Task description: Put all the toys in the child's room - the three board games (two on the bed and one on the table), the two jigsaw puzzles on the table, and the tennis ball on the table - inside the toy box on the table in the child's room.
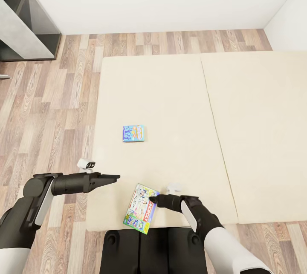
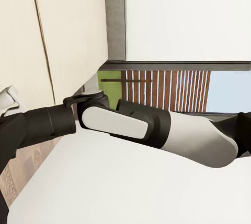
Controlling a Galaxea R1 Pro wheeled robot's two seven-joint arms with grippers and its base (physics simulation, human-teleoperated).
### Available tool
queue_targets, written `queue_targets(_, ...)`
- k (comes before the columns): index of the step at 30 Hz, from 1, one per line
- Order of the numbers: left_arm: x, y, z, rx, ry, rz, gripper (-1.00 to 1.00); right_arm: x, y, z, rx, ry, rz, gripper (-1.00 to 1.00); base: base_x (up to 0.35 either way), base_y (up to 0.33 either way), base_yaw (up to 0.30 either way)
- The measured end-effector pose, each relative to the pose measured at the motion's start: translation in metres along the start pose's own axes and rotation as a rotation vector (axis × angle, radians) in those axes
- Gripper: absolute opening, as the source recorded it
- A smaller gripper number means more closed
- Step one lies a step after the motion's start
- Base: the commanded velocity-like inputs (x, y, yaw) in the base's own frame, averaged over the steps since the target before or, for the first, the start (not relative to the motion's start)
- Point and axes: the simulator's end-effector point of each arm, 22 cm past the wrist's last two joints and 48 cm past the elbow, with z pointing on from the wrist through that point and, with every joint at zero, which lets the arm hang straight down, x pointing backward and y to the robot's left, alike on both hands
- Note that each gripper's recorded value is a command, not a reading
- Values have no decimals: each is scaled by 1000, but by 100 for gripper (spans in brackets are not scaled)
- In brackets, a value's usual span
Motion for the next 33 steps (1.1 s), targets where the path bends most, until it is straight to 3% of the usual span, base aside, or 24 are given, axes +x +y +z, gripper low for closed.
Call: queue_targets(33,-1,0,-1,0,-2,0,100,1,2,0,-10,2,-4,100,0,0,0)
